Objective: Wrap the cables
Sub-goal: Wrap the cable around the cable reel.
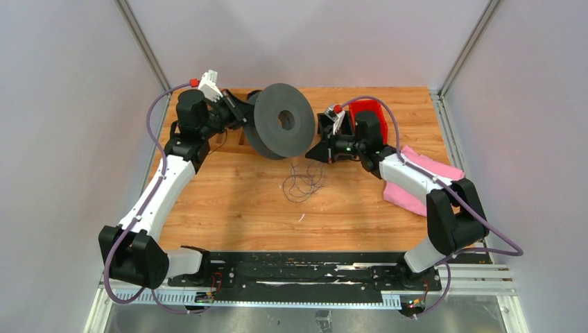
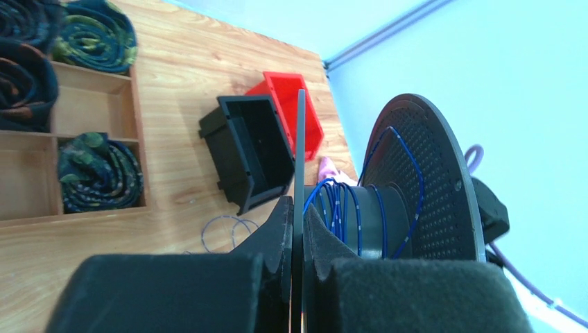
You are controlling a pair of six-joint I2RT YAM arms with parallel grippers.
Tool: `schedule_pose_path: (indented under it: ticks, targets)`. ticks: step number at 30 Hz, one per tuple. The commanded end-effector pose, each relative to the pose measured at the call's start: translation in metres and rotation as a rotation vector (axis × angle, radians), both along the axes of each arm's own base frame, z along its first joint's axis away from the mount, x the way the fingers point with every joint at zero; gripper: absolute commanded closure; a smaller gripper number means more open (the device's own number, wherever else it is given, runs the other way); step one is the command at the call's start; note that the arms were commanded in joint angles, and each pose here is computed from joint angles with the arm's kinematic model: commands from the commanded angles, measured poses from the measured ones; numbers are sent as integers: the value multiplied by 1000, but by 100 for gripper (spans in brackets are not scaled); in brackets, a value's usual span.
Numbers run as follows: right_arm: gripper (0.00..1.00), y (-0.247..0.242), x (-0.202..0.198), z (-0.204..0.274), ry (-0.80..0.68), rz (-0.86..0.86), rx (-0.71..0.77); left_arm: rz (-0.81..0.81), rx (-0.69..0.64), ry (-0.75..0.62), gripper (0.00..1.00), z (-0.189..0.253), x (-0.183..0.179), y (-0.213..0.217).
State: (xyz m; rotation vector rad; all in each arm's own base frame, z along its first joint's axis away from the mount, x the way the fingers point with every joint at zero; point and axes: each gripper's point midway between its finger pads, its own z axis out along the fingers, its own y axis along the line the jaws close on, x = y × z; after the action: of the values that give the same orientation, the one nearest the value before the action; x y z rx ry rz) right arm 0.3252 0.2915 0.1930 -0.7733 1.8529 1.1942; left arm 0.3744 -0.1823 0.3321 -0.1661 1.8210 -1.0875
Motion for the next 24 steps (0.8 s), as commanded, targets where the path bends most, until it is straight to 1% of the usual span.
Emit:
schedule_pose_path:
  ticks: [1,7,17,24]
  targets:
    - [97,19,-26,2,31,84,43,98,-39,-97,100,46,11,17]
    - [97,39,-51,6,34,157,62,160,-26,-48,100,38,19,29]
    - [97,55,-76,10,31,239,96,227,-66,17,100,23,22,47]
    - [96,61,-94,31,-2,308,132,303,5,42,100,10,23,64]
